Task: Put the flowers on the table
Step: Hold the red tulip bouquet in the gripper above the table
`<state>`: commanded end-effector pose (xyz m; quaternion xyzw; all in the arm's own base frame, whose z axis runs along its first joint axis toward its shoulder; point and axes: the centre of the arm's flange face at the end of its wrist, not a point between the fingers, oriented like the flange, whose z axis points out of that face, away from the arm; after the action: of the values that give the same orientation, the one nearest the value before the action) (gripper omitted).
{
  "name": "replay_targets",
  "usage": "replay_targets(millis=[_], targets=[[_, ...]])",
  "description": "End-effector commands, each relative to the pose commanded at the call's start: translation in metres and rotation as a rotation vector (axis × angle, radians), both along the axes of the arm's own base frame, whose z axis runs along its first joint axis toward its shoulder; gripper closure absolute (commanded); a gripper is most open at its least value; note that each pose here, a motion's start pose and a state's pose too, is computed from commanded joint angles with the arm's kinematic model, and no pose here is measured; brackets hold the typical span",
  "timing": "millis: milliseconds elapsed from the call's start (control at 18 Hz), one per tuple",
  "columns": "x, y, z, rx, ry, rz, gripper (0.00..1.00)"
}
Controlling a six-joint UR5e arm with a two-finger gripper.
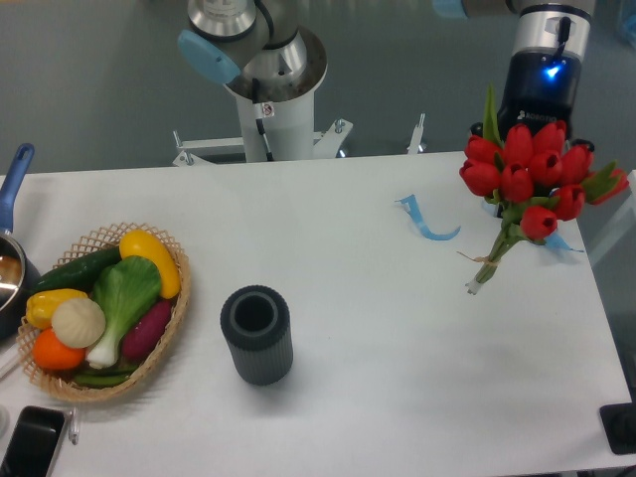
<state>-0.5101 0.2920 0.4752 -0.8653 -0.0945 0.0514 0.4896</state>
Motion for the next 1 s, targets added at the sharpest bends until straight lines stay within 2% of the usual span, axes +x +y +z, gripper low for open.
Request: replay_targets(millis=[611, 889, 1000], targets=[[0.003, 0.001, 0.004, -0.016, 0.015, 0.006, 0.65], [0.007, 0.003, -0.001, -0.149, 0.045, 0.062, 0.65], [0.010, 0.009, -0.009, -0.225, 0.086, 0.048, 0.65]])
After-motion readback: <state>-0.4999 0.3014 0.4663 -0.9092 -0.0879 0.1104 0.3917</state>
